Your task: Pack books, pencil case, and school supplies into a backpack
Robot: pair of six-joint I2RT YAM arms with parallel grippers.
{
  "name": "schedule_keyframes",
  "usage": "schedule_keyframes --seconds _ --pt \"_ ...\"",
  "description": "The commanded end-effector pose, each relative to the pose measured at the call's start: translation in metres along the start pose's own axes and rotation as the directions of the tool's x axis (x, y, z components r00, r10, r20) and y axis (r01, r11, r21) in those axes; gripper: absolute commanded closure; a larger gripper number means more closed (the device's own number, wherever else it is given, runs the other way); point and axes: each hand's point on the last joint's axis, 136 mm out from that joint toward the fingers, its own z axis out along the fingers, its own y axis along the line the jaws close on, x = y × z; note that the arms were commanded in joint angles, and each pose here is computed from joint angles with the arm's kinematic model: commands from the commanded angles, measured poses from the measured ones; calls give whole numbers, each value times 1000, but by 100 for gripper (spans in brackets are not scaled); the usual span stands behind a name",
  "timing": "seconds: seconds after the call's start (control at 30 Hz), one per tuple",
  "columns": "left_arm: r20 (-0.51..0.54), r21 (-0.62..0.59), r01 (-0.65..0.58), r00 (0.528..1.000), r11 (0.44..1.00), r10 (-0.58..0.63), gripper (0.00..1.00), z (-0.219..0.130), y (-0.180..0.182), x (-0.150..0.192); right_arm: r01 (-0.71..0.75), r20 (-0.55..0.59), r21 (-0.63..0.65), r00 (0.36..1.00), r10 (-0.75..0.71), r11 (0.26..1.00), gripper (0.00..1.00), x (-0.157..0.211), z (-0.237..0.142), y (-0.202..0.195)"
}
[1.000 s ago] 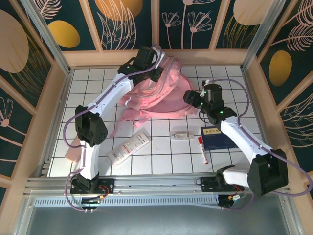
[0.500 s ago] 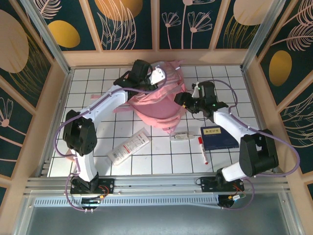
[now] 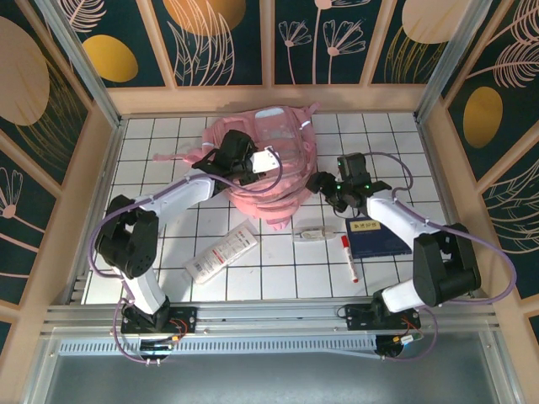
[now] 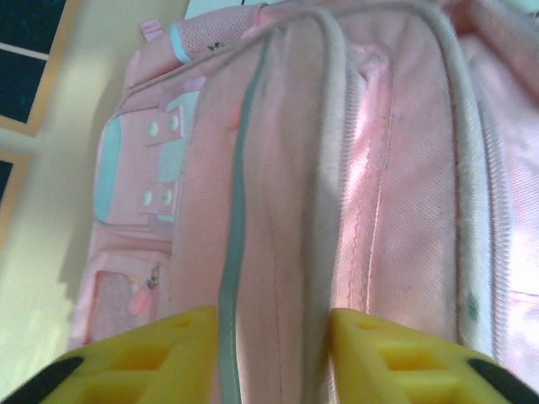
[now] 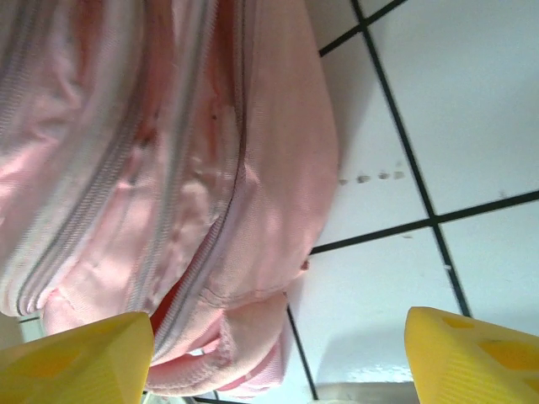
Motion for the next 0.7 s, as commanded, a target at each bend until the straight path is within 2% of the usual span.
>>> schedule_keyframes --seconds 0.0,0.13,0.2,0.4,0.5,0.67 --pt "202 -8 74 977 997 -71 52 -46 17 -49 38 57 98 997 -44 994 18 -11 -19 -10" --pt "311 -2 138 942 990 -130 30 -91 20 -71 63 51 167 996 -73 984 15 -16 -29 -19" --pt "342 5 139 930 990 -132 21 -111 14 -72 79 7 138 997 -81 987 15 -12 -30 -12" --pt "382 120 126 910 985 -163 21 -151 -35 -56 17 -82 40 997 -14 999 19 4 -33 -4" --pt "367 151 161 907 975 -206 21 -160 -63 -32 20 -145 -20 989 -23 1000 24 13 -34 5" --pt "348 236 215 892 948 -289 21 -172 -98 -12 0 -97 175 995 18 985 24 -3 -54 -38"
